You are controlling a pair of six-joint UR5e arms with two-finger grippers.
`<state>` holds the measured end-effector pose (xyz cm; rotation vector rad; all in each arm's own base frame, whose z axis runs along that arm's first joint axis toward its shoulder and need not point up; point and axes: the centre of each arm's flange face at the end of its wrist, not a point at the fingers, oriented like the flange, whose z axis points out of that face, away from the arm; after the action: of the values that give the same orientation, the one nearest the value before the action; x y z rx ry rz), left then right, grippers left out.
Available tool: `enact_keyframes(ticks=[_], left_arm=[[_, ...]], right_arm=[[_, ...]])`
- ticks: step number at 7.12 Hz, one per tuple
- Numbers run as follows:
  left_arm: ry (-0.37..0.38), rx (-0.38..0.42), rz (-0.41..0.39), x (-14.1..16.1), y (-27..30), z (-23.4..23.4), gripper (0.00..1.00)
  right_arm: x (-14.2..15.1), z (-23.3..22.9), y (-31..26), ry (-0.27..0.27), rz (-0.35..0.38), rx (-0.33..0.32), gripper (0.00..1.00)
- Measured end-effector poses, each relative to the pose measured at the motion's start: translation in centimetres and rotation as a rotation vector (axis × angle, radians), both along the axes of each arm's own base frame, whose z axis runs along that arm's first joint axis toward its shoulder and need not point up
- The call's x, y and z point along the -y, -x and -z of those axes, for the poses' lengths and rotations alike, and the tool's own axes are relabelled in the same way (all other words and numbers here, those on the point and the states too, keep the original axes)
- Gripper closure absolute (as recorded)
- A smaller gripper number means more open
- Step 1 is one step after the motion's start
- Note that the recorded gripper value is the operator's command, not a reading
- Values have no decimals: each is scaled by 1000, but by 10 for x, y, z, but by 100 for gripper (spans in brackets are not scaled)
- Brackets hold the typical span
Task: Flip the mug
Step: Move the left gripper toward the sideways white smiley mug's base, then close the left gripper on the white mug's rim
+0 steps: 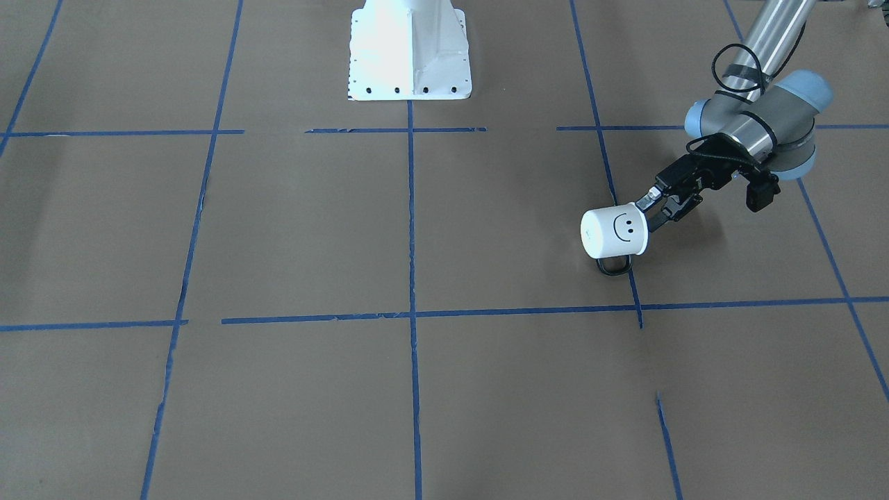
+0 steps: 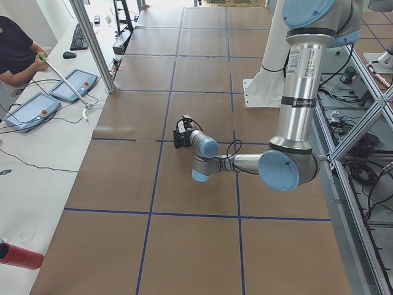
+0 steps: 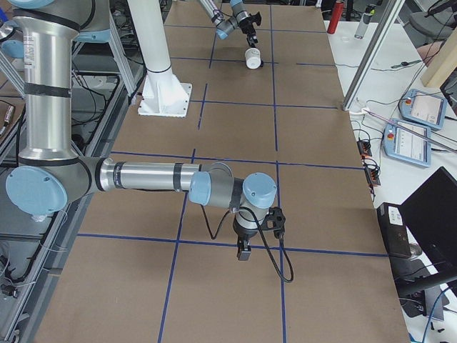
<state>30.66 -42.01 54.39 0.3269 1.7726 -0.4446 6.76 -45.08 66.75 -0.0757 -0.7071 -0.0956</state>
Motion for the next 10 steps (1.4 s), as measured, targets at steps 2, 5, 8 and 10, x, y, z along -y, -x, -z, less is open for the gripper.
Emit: enact_keyframes(ticks=[2,5,8,10], left_arm=[[-1,-5,-15,5,-17,4,1],[-6,-19,-23,10,-28,11,45],[-13,-34,-25,9,-28,13,100],[-21,-46,-25,7,-25,13,100]], right_arm=[[0,0,0,0,0,0,0],[0,0,0,0,0,0,0],[0,0,0,0,0,0,0],[0,0,0,0,0,0,0]])
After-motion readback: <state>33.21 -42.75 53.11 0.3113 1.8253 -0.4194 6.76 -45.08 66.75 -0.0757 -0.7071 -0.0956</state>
